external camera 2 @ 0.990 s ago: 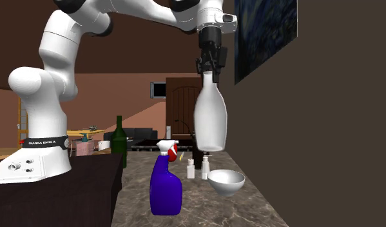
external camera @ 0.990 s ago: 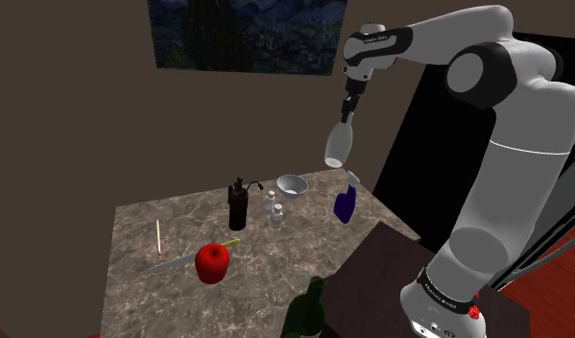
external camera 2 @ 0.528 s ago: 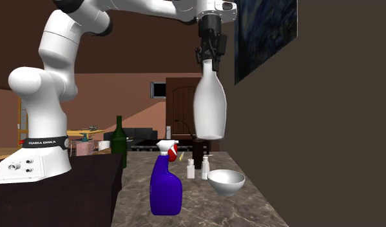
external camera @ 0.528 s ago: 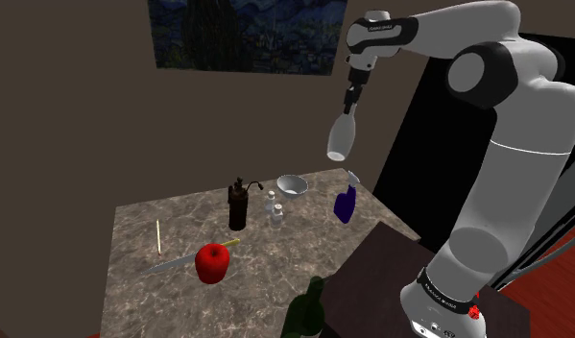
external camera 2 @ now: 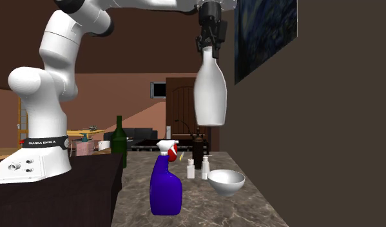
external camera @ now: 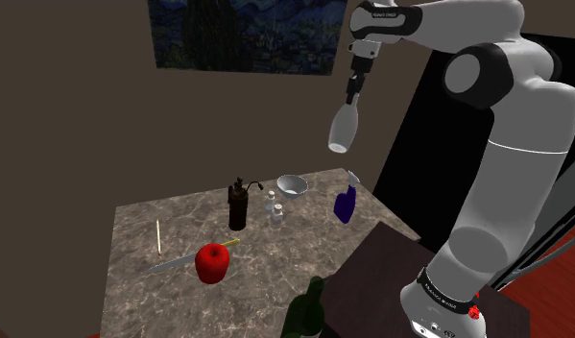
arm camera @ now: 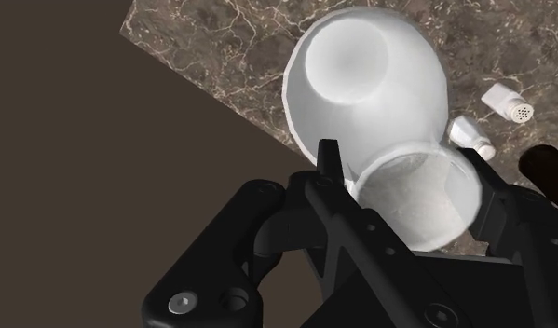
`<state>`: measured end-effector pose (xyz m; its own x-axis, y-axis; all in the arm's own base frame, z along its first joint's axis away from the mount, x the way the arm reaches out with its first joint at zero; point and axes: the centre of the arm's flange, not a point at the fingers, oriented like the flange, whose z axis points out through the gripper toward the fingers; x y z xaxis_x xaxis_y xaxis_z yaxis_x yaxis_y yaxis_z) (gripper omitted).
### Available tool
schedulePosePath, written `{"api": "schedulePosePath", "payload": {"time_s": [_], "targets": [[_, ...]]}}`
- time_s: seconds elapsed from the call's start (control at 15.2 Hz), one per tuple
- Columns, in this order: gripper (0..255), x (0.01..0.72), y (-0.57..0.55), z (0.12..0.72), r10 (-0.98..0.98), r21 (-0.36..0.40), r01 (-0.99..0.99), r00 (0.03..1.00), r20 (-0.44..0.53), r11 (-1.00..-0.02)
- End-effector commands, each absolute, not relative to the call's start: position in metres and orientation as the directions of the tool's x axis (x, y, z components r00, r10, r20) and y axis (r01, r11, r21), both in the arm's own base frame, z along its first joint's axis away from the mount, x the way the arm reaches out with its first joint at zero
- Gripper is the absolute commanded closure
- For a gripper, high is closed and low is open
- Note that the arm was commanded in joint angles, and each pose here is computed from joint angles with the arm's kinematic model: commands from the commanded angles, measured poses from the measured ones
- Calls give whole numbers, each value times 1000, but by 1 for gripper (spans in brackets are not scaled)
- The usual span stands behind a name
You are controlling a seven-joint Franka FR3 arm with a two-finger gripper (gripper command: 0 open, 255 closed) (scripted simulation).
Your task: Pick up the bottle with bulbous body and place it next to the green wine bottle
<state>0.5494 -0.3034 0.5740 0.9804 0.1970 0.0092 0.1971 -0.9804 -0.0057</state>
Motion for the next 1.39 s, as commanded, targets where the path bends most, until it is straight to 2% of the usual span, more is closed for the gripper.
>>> {"api": "schedulePosePath", "payload": {"time_s": [0.0, 1.12, 1.32], "targets": [[255, 549, -304, 586, 197, -6, 197, 980, 9, -980], [255, 549, -304, 675, 197, -6, 197, 980, 9, -980], [255, 538, -265, 675, 197, -6, 197, 980, 9, -980]]}}
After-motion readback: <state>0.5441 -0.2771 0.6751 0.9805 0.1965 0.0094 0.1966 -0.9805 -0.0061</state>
